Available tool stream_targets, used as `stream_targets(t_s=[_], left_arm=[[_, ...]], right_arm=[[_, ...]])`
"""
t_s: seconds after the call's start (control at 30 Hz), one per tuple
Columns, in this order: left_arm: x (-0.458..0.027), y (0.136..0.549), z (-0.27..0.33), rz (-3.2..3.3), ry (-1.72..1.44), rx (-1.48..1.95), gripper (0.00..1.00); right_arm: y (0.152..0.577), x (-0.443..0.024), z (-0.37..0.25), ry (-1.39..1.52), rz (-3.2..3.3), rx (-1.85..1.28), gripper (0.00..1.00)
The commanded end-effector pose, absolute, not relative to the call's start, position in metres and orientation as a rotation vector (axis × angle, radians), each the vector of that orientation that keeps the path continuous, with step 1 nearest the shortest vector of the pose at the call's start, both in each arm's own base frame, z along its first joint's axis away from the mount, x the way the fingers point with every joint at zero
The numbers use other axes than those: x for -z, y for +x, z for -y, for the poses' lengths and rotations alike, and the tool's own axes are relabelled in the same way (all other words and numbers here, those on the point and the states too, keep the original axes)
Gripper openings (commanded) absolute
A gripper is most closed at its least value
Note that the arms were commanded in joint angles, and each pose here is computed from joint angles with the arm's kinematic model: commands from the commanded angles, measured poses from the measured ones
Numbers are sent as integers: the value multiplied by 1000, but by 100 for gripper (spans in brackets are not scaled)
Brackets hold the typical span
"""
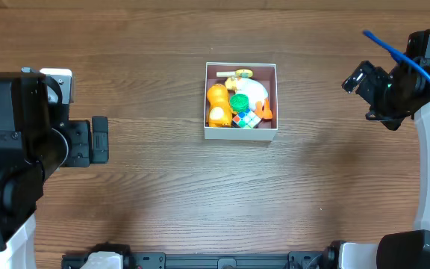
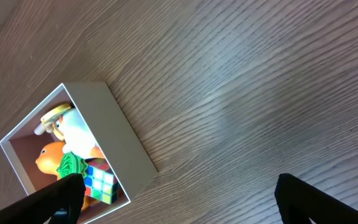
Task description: Pack container
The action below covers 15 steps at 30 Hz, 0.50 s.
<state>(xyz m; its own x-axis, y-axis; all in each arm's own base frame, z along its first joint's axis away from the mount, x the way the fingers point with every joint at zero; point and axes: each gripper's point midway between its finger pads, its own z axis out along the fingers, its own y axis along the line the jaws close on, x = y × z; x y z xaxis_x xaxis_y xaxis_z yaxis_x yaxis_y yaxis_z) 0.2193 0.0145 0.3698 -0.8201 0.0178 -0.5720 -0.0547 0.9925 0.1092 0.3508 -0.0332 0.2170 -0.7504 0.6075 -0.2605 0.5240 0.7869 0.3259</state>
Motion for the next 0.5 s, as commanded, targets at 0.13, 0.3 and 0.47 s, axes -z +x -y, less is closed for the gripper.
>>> stream_targets(t_s=[0.13,0.3,0.47], left_arm=[[-369,219,-14,-2530,-49,-140,100],[-368,221,-14,-2538,-48,-141,100],[-367,222,-14,-2542,-48,-141,100]], right_arm=[[343,-243,38,814,-2545,-218,100],[318,-329,33,639,-2237,41,100],[273,-382,29,586,-2015,14,100]])
